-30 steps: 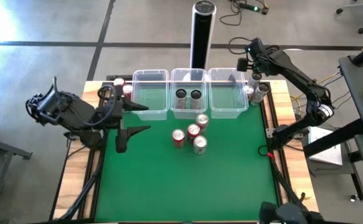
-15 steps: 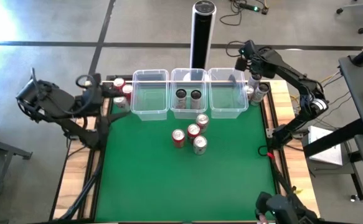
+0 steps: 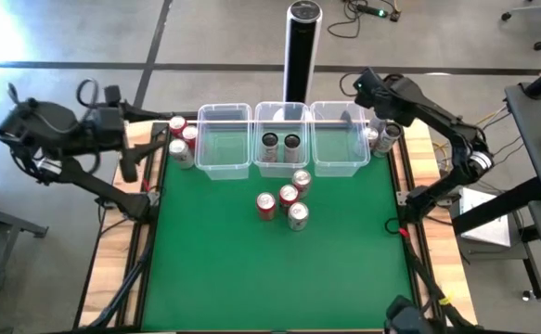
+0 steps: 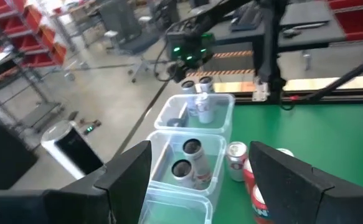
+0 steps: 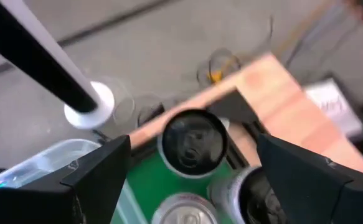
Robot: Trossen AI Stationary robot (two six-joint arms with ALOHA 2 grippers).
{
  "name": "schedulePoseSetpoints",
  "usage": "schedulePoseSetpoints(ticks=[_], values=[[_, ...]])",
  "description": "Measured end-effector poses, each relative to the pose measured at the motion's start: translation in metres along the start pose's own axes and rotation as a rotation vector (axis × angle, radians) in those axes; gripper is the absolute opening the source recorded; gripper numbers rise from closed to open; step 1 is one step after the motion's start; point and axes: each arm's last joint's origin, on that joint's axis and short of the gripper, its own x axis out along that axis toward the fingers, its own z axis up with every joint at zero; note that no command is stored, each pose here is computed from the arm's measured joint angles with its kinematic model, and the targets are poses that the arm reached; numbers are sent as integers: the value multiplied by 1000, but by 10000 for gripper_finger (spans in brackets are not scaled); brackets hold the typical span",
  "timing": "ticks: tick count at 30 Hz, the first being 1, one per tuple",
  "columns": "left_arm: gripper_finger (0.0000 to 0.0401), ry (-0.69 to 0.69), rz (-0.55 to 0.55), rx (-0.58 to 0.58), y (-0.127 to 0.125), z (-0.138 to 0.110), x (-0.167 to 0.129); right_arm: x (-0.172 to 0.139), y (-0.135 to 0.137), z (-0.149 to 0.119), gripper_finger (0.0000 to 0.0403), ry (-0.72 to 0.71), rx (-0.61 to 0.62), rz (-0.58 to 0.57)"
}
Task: Sort soda cans
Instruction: Put the white pink soda can into the middle transparent bin
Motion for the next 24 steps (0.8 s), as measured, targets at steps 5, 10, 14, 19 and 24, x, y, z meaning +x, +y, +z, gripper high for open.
schedulePoseSetpoints(ticks=[5, 10, 14, 19, 24], values=[[254, -5, -20, 6, 9, -8, -12, 6, 2, 0, 343, 18, 22, -4], [254, -15, -56, 2, 14, -17, -22, 6, 2, 1, 365, 20, 39, -2], [254, -21, -84, -14, 19, -26, -29, 8, 2, 2, 370, 17, 127, -3], [254, -23, -128, -50, 22, -39, -37, 20, 8, -4, 370, 23, 156, -46], [254, -38, -134, -102, 29, -48, -46, 36, 16, -9, 370, 56, 138, -87]])
